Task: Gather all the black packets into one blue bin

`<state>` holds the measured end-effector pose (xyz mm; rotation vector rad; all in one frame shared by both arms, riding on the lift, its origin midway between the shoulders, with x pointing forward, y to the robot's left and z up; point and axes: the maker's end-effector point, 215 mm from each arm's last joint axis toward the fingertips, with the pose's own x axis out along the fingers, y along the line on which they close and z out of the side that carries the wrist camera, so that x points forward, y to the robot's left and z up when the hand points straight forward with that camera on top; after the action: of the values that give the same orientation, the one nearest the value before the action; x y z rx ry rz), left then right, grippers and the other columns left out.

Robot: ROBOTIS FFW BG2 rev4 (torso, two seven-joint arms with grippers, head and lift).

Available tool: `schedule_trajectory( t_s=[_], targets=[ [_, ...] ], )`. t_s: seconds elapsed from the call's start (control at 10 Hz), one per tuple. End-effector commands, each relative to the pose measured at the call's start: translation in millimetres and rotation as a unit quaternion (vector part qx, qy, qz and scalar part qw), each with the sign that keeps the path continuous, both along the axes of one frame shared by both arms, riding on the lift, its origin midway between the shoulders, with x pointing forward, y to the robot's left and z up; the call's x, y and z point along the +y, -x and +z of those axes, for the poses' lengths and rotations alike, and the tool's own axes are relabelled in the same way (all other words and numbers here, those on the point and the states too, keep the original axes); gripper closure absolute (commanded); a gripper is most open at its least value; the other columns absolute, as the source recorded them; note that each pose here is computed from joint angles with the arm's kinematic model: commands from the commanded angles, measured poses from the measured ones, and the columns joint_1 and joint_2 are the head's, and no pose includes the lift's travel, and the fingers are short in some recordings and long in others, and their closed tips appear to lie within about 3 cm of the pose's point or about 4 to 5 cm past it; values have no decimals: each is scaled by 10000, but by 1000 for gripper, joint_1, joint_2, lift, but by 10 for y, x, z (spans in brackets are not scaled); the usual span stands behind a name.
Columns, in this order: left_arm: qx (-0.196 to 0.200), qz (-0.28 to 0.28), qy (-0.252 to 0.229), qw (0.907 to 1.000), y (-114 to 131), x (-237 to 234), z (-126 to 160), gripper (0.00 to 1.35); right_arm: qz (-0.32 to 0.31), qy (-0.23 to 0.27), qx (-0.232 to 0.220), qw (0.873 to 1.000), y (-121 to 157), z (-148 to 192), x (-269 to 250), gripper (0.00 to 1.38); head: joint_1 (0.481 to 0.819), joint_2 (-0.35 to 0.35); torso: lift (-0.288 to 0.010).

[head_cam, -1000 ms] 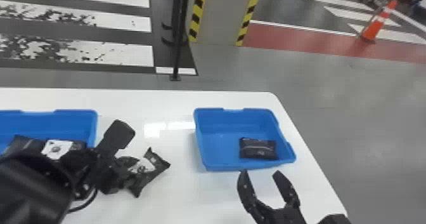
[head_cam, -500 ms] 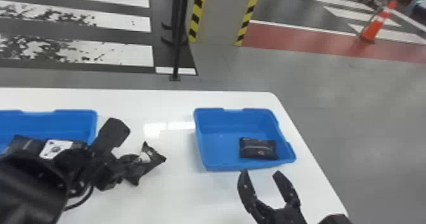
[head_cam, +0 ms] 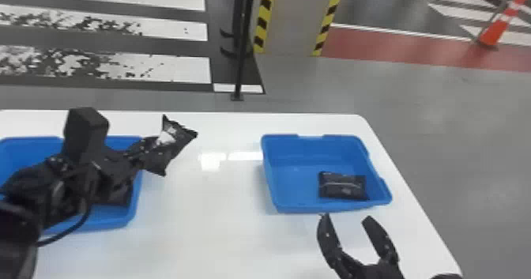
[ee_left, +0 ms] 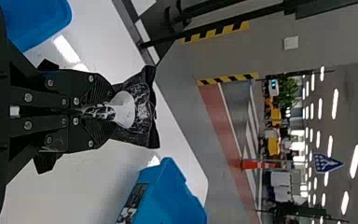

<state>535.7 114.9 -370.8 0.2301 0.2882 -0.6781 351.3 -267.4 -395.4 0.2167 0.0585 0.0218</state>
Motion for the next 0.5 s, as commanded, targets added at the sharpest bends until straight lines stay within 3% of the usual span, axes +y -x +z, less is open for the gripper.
schedule_trajectory(
  t_s=[0.0,0.4],
  targets=[
    [-342,416,-38,9985,75,467,315,1110,5,-9,5,10000,4,-4,2,148,695,-205,-110],
    [-149,1411,-382,9891,365,1662,139,1107,51,-6,22,10000,6,-15,23,148,695,-51,-110]
  ],
)
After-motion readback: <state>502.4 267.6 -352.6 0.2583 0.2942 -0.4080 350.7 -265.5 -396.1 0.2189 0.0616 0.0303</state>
